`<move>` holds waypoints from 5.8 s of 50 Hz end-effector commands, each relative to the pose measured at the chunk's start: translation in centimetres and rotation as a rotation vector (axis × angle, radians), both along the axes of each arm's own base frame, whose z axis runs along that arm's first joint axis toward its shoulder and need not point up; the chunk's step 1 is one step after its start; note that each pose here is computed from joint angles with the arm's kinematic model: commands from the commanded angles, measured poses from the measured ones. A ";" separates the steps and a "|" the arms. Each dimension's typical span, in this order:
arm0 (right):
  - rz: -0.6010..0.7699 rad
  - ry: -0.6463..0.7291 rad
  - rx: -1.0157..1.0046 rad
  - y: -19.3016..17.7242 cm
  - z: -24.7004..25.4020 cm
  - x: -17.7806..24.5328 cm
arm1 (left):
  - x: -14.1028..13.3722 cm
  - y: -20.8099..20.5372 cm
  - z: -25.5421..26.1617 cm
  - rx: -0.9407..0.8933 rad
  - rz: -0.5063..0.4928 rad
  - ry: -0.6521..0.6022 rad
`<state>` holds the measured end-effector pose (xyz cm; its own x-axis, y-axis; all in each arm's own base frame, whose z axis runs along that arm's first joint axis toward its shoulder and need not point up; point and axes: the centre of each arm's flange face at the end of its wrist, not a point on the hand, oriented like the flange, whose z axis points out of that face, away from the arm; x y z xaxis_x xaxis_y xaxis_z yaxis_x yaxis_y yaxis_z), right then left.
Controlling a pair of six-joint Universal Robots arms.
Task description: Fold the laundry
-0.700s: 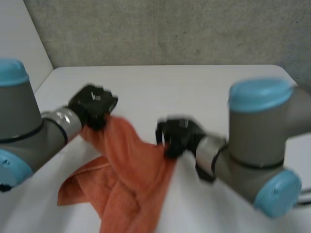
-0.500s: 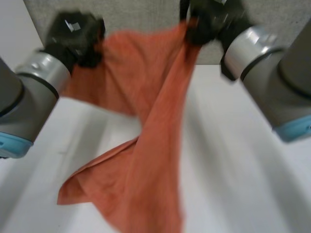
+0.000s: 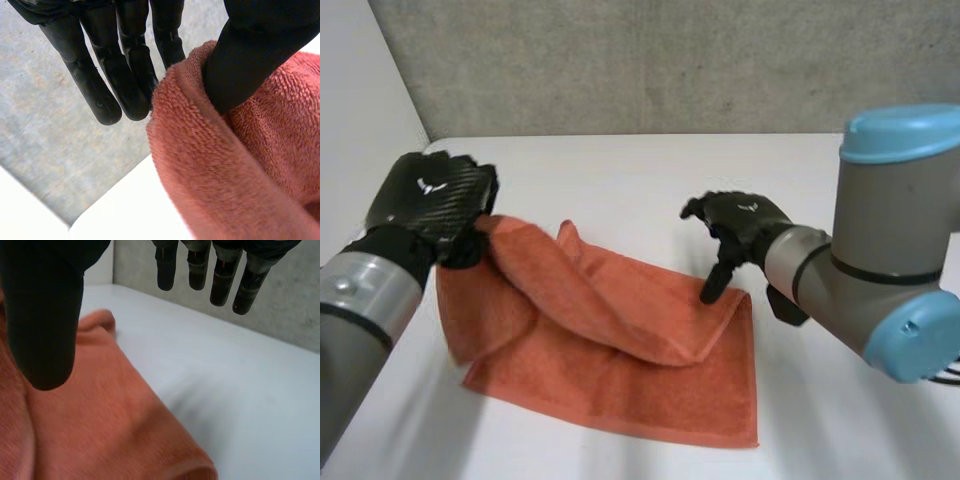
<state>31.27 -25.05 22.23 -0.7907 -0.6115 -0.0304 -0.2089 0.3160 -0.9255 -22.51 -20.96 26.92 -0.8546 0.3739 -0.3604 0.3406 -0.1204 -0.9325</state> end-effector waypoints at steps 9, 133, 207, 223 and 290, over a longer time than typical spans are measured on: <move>-0.110 0.017 0.051 -0.4 -2.7 -4.6 | 4.1 1.3 -3.5 0.132 0.091 -0.208; -0.086 -0.180 0.323 -4.0 -10.0 -0.6 | -0.3 1.3 13.0 -0.417 0.025 0.048; 0.065 -0.056 0.095 3.2 -7.0 -2.4 | 3.2 -6.4 11.6 -0.365 0.212 0.005; 0.070 -0.036 0.149 6.4 -6.5 -4.0 | 2.8 -7.1 10.1 -0.319 0.206 -0.005; 0.103 0.482 -0.262 3.6 5.8 -8.9 | 3.0 -6.8 0.0 0.058 0.180 -0.134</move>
<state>22.72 -22.70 28.55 -0.7403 -0.5629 0.3675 -0.4618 0.0285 -0.8865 -19.46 -27.69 32.52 -0.8823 0.1373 -0.4501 0.4232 -0.1871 -0.8865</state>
